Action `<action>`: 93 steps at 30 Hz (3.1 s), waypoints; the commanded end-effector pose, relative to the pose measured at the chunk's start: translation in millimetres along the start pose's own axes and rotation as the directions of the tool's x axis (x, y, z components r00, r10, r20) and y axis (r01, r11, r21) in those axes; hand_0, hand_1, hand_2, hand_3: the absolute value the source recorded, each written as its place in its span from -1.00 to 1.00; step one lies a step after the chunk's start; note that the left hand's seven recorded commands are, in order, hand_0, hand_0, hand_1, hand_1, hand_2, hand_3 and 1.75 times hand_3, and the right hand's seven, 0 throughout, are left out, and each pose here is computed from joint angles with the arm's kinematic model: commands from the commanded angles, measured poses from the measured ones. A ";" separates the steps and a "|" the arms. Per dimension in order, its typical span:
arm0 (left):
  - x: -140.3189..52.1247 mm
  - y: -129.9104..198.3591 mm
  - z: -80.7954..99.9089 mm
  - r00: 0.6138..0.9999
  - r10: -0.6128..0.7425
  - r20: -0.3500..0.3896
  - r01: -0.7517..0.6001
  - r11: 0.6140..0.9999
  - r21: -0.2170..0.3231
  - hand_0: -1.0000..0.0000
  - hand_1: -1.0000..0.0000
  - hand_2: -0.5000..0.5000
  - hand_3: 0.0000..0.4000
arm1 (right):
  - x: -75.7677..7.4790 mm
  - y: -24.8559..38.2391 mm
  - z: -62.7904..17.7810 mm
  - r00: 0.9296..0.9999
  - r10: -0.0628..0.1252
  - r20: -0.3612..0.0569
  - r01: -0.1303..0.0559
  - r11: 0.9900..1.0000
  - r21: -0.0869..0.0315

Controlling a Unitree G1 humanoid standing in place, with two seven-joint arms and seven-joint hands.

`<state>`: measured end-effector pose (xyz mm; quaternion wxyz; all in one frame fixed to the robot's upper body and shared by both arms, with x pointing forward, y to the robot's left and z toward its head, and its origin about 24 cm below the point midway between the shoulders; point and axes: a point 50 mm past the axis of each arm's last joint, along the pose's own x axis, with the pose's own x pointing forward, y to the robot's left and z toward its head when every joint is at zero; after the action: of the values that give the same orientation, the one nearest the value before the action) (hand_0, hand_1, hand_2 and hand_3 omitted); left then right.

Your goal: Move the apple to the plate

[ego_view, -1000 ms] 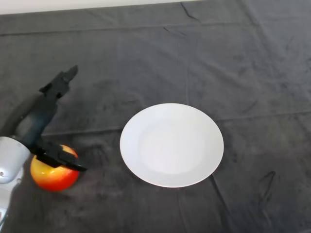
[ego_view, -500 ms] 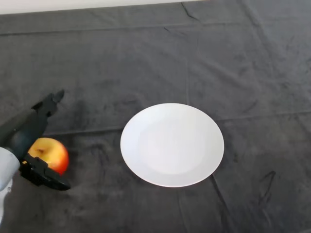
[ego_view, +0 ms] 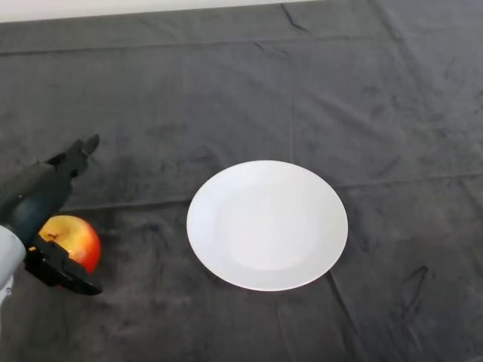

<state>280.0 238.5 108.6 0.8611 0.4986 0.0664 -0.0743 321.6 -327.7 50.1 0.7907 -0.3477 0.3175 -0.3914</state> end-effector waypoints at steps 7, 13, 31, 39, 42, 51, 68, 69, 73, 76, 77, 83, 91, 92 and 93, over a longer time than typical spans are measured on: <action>-5.6 11.0 -45.6 0.990 0.027 -0.139 -0.025 1.000 0.016 1.00 1.00 0.00 -1.00 | 1.9 1.8 -14.5 0.999 0.004 -0.035 -0.006 0.999 -0.034; -1.8 7.9 -55.5 0.986 0.023 -0.166 -0.025 1.000 -0.014 1.00 1.00 0.00 -1.00 | 1.9 1.8 -14.5 0.999 0.005 -0.035 -0.006 0.999 -0.034; 8.3 -1.4 -51.3 0.993 -0.018 -0.117 -0.001 0.988 -0.154 -1.00 -1.00 0.00 1.00 | 1.9 1.8 -14.6 0.999 0.005 -0.034 -0.006 0.999 -0.033; 11.4 4.5 -44.4 0.997 0.002 -0.076 -0.017 0.979 -0.202 -1.00 -1.00 0.00 1.00 | 1.9 1.8 -14.6 0.999 0.005 -0.034 -0.006 0.999 -0.033; 13.4 9.2 -37.4 0.998 0.025 -0.058 -0.036 0.977 -0.208 -1.00 -1.00 0.00 1.00 | 1.9 1.8 -14.6 0.999 0.005 -0.034 -0.006 0.999 -0.033; 19.9 17.5 -5.8 0.988 0.151 0.016 -0.145 0.968 -0.206 -1.00 -1.00 0.00 1.00 | 1.9 1.8 -14.7 0.999 0.005 -0.034 -0.006 0.999 -0.033; 41.8 -2.1 62.8 0.931 0.306 0.197 -0.256 0.936 -0.243 -1.00 -1.00 0.00 1.00 | 1.8 1.8 -14.7 0.999 0.006 -0.033 -0.007 0.999 -0.033; 43.8 -5.3 67.1 0.931 0.301 0.209 -0.248 0.938 -0.243 -1.00 -1.00 0.00 1.00 | 1.8 1.8 -14.7 0.999 0.006 -0.033 -0.007 0.999 -0.033; 50.3 -15.0 80.1 0.930 0.268 0.253 -0.210 0.949 -0.234 -1.00 -1.00 0.00 1.00 | 1.8 1.8 -14.7 0.999 0.006 -0.033 -0.007 0.999 -0.033; 54.8 -20.4 88.2 0.930 0.236 0.283 -0.175 0.959 -0.224 -1.00 -1.00 0.00 1.00 | 1.8 1.8 -14.7 0.999 0.006 -0.033 -0.007 0.999 -0.033; 56.2 -22.1 90.6 0.930 0.224 0.293 -0.162 0.962 -0.220 -1.00 -1.00 0.00 1.00 | 1.8 1.8 -14.7 0.999 0.006 -0.033 -0.007 0.999 -0.033; 63.2 -42.9 104.7 0.929 0.142 0.341 -0.080 0.978 -0.190 -1.00 -1.00 0.00 1.00 | 1.8 1.8 -14.6 0.999 0.006 -0.033 -0.007 0.999 -0.033; 70.0 -70.4 127.9 0.917 0.016 0.398 0.044 0.989 -0.140 -1.00 -1.00 0.00 1.00 | 1.8 1.8 -14.5 0.999 0.005 -0.034 -0.006 0.999 -0.033; 70.5 -72.5 130.3 0.915 0.003 0.404 0.056 0.989 -0.134 -1.00 -1.00 0.00 1.00 | 1.8 1.8 -14.5 0.999 0.005 -0.034 -0.006 0.999 -0.033; 70.9 -74.2 132.5 0.912 -0.010 0.411 0.068 0.989 -0.128 -1.00 -1.00 0.00 1.00 | 1.8 1.8 -14.5 0.999 0.005 -0.034 -0.006 0.999 -0.033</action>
<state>330.3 89.8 79.7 0.8964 0.3972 -0.0702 -0.1839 322.5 -327.5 51.5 0.7922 -0.3471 0.3137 -0.3918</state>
